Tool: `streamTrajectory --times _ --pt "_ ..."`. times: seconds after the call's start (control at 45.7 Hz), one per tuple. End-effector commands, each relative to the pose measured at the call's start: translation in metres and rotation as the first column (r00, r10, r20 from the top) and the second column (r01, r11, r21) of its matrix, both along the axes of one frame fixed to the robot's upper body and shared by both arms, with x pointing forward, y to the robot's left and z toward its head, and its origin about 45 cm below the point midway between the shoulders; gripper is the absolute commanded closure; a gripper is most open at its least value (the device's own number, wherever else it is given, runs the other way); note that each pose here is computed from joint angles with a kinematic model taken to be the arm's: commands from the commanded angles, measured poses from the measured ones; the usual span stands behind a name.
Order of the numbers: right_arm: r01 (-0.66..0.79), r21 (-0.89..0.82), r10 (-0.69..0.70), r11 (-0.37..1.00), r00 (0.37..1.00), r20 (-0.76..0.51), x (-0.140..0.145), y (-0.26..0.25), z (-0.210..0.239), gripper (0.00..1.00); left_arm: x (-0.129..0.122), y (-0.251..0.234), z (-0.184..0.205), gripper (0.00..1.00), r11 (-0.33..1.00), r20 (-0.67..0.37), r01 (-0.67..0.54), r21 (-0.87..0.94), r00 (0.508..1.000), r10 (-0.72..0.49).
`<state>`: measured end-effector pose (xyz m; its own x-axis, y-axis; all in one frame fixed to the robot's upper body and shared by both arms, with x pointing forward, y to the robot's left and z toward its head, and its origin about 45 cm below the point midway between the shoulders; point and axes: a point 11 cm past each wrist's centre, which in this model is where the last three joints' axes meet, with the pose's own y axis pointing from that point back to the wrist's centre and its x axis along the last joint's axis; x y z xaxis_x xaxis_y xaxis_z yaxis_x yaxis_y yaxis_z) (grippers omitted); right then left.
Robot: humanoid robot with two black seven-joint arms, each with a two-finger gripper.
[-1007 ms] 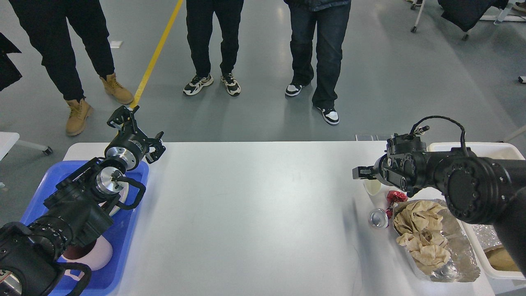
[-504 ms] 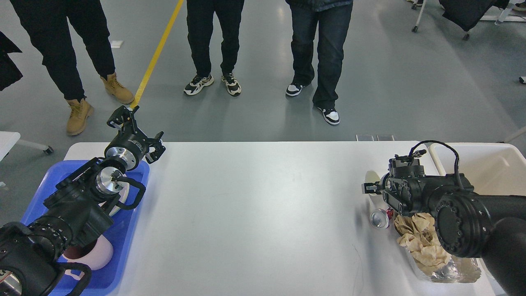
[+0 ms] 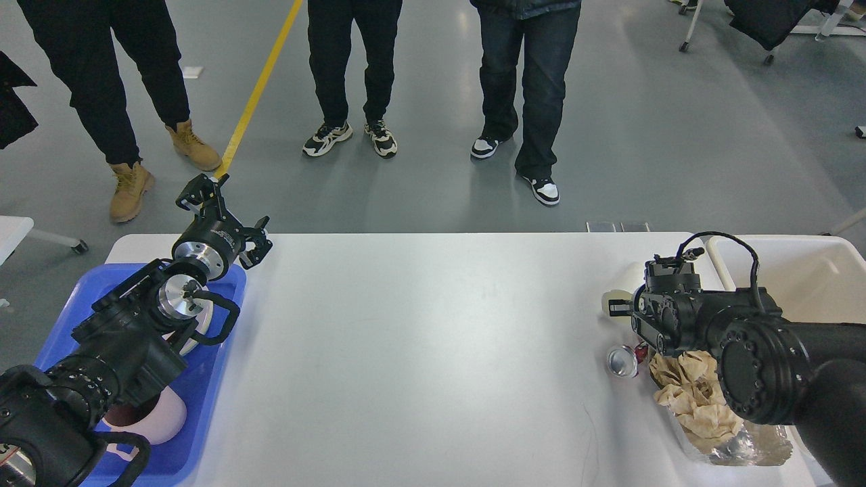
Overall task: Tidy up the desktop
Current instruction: 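Lower the right gripper and grasp the white paper cup, then lift the white cup and drop it into the white bin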
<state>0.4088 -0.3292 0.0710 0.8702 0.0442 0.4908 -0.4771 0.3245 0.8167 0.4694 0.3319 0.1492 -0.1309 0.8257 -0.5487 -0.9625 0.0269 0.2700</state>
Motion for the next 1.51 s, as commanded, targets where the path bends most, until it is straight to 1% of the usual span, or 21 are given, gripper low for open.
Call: streamTrajectory --times 0.0,0.197,0.285,0.372,0.482,0.613,0.723,0.744,0.766,0.985,1.095,1.204,1.314,1.379,1.489 --pt "0.0 0.004 0.0 1.0 1.0 0.004 0.001 0.001 0.0 1.0 0.0 0.0 0.0 0.03 1.0 0.0 0.0 0.0 1.0 0.0" --pt "0.0 0.024 -0.001 1.0 0.999 0.033 0.012 0.009 0.012 1.0 0.0 0.0 0.0 0.03 1.0 0.0 0.0 0.0 1.0 0.0" --pt "0.004 0.05 -0.007 0.999 0.998 0.066 0.026 0.016 0.03 1.0 0.0 0.0 0.0 0.03 1.0 0.001 -0.001 0.0 1.0 0.001" --pt "0.013 0.075 -0.019 0.997 0.997 0.071 0.035 0.021 0.048 1.0 0.0 0.0 0.0 0.03 1.0 -0.001 -0.001 0.0 1.0 0.001" --pt "0.06 0.116 -0.07 0.991 0.994 0.081 0.047 0.006 0.106 1.0 0.0 0.0 0.0 0.03 1.0 -0.001 0.001 0.001 1.0 -0.001" --pt "0.086 0.18 -0.096 0.98 0.994 0.046 0.041 0.004 0.177 1.0 0.0 0.0 0.0 0.03 1.0 -0.001 0.0 0.001 1.0 0.0" --pt "0.074 0.223 -0.075 0.972 0.997 -0.003 0.038 0.017 0.235 1.0 0.0 0.0 0.0 0.03 1.0 -0.001 0.001 0.001 1.0 -0.001" --pt "0.07 0.238 -0.067 0.969 0.998 -0.019 0.037 0.02 0.257 1.0 0.0 0.0 0.0 0.03 1.0 0.0 0.0 0.0 1.0 0.0" --pt "0.067 0.244 -0.063 0.967 0.998 -0.025 0.037 0.021 0.268 1.0 0.0 0.0 0.0 0.03 1.0 0.001 0.0 0.001 1.0 0.0" --pt "0.031 0.31 -0.023 0.95 0.999 -0.028 0.023 0.032 0.364 1.0 0.0 0.0 0.0 0.03 1.0 0.0 0.0 0.0 1.0 0.0" --pt "0.002 0.334 0.004 0.943 1.0 -0.018 0.01 0.039 0.396 1.0 0.0 0.0 0.0 0.03 1.0 0.0 0.0 0.0 1.0 0.0" --pt "-0.015 0.338 0.025 0.941 0.999 -0.026 0.0 0.047 0.401 1.0 0.0 0.0 0.0 0.03 1.0 -0.001 0.001 0.001 1.0 -0.001" --pt "0.01 0.322 -0.011 0.947 1.0 0.003 0.008 0.034 0.395 1.0 0.0 0.0 0.0 0.03 1.0 -0.001 0.001 0.001 1.0 -0.001" --pt "0.066 0.306 -0.076 0.95 0.997 0.022 0.021 0.01 0.371 1.0 0.0 0.0 0.0 0.03 1.0 0.0 0.0 0.0 1.0 0.0" --pt "0.187 0.265 -0.22 0.946 0.97 0.1 0.038 -0.051 0.329 1.0 0.0 0.0 0.0 0.03 1.0 0.001 -0.001 0.0 1.0 0.001"
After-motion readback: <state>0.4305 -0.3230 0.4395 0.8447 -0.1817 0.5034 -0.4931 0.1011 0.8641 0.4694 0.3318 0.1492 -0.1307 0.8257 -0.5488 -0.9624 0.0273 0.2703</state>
